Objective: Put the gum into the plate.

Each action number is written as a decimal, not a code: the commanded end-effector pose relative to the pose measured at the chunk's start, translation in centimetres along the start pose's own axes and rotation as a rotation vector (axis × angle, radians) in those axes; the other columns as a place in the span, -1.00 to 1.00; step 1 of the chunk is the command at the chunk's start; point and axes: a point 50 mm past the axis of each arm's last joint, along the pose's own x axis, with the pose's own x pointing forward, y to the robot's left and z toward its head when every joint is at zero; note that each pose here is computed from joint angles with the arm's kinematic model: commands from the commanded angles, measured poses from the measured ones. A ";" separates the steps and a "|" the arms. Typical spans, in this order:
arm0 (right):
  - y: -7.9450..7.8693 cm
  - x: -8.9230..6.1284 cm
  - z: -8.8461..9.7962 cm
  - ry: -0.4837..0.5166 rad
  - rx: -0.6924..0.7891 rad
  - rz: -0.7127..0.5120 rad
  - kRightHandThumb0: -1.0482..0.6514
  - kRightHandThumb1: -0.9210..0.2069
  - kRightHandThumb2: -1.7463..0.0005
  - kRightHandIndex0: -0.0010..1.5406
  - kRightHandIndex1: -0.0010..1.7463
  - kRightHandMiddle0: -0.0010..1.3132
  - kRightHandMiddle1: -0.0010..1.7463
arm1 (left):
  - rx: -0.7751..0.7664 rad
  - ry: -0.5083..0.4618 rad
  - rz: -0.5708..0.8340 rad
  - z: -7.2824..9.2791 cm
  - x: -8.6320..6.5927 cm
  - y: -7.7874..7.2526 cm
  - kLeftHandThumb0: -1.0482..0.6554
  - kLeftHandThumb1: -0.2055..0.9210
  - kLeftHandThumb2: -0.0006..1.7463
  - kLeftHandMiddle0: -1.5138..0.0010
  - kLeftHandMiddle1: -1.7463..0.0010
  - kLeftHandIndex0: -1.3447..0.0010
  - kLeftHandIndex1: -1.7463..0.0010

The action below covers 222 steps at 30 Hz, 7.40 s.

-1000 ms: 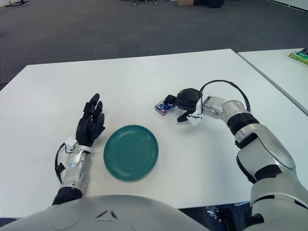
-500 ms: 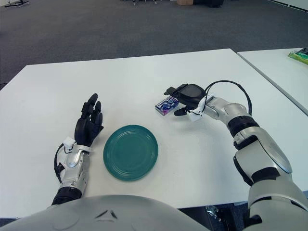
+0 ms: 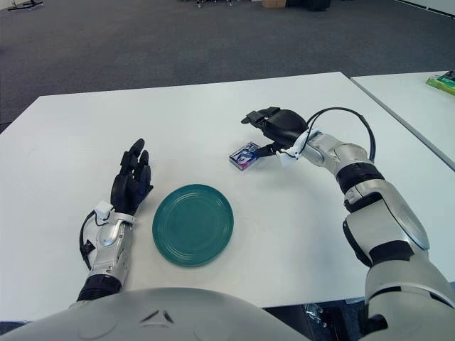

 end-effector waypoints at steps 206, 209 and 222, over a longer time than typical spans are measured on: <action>-4.3 5.6 3.3 -0.220 -0.091 -0.243 -0.29 -0.12 -0.35 0.46 1.00 -0.19 1.00 | -0.038 0.186 0.196 -3.4 -4.2 0.7 -0.72 1.00 -0.24 0.72 1.00 1.00 0.40; -6.4 6.0 4.0 -0.277 -0.086 -0.313 -0.29 -0.11 -0.35 0.46 1.00 -0.19 1.00 | -0.023 0.189 0.198 -3.5 -4.2 0.7 -0.73 1.00 -0.22 0.72 1.00 1.00 0.40; -8.9 4.6 7.5 -0.472 -0.067 -0.418 -0.30 -0.08 -0.39 0.53 1.00 -0.16 1.00 | 0.006 0.192 0.192 -3.5 -4.2 0.8 -0.73 1.00 -0.18 0.72 1.00 1.00 0.43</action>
